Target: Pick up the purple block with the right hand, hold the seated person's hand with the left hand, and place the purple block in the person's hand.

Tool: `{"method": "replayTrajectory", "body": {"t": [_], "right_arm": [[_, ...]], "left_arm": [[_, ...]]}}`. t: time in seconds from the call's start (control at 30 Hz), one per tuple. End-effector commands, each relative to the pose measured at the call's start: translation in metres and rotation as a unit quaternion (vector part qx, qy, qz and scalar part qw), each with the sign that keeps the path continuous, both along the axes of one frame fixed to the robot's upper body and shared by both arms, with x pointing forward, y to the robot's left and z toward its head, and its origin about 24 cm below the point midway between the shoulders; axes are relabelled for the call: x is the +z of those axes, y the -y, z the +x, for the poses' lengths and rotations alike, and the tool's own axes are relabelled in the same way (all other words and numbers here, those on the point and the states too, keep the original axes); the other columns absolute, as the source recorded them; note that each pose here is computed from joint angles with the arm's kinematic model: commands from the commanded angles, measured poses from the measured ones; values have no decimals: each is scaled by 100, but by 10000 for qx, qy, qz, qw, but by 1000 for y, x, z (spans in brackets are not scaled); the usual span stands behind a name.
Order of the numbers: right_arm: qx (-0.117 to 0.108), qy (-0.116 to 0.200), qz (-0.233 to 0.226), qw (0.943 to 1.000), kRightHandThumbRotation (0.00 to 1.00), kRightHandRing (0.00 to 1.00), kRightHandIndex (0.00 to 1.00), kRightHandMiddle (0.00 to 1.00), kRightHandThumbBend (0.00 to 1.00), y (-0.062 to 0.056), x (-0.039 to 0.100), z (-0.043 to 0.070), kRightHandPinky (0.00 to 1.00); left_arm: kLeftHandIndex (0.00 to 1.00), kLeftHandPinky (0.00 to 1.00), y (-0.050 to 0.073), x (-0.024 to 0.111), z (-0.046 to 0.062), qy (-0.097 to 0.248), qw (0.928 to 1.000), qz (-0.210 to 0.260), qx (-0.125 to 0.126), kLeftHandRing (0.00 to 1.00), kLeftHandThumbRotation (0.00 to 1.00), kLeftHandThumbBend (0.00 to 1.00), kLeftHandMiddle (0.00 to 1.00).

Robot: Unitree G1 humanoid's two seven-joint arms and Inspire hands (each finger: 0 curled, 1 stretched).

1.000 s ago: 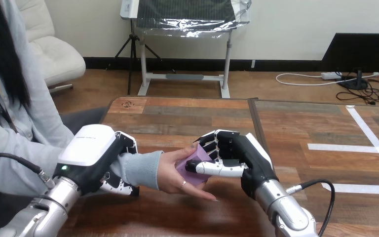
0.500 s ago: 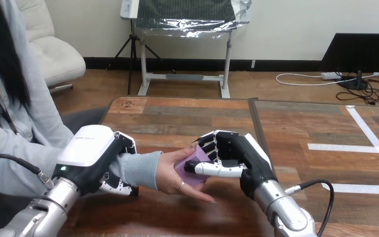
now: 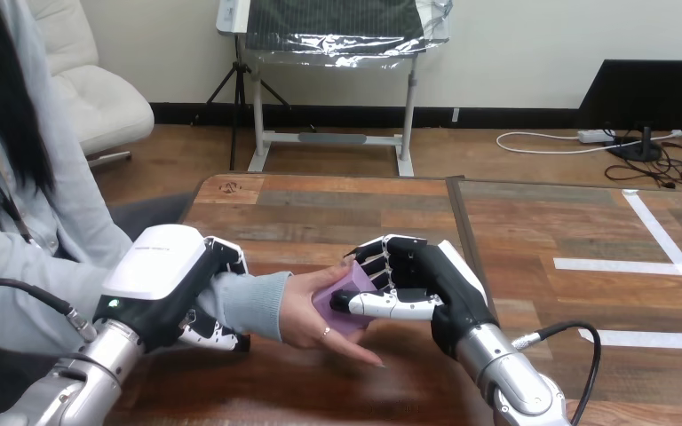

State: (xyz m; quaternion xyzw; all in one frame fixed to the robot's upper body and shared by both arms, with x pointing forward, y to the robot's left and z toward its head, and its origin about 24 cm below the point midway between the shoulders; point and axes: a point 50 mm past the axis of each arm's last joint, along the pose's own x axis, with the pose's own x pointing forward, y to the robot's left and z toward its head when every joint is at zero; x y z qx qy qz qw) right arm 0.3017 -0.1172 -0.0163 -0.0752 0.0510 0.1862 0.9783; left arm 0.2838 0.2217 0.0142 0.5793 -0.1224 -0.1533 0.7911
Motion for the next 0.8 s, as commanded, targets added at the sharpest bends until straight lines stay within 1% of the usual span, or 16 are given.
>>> {"method": "replayTrajectory", "body": {"t": [0.0, 0.07, 0.1, 0.23, 0.37, 0.4, 0.57, 0.67, 0.77], "right_arm": [[273, 408, -113, 9987, 13, 62, 69, 66, 91, -8, 19, 11, 58], [273, 423, -113, 9987, 18, 66, 73, 70, 92, -7, 19, 11, 63], [269, 429, -108, 9987, 23, 72, 78, 74, 95, -7, 20, 11, 69], [249, 459, -61, 9986, 30, 80, 84, 80, 98, -6, 20, 11, 79], [256, 556, -34, 9981, 37, 87, 89, 86, 99, -3, 23, 12, 88], [256, 582, -41, 9980, 40, 89, 91, 88, 100, -3, 23, 12, 91], [229, 733, -57, 9970, 46, 93, 95, 92, 100, 1, 27, 13, 96], [205, 796, -36, 9966, 51, 95, 98, 93, 100, 3, 28, 13, 98], [172, 840, 1, 9963, 54, 95, 99, 94, 100, 5, 30, 14, 99]], "left_arm": [[50, 38, 20, 30, 15, 759, 9958, -387, -328, 43, 3, 94, 47], [53, 41, 20, 30, 14, 753, 9959, -384, -328, 46, 4, 95, 50], [58, 45, 20, 30, 14, 747, 9959, -385, -326, 51, 7, 96, 55], [66, 52, 19, 27, 14, 718, 9962, -393, -305, 58, 11, 98, 62], [74, 59, 18, 23, 12, 690, 9965, -392, -260, 67, 17, 99, 70], [78, 65, 18, 22, 12, 682, 9966, -390, -248, 72, 20, 99, 74], [85, 76, 17, 19, 11, 694, 9968, -343, -197, 81, 27, 100, 82], [91, 84, 17, 17, 10, 739, 9967, -285, -197, 87, 33, 100, 87], [93, 88, 16, 16, 8, 767, 9966, -236, -208, 90, 37, 100, 89]]}}
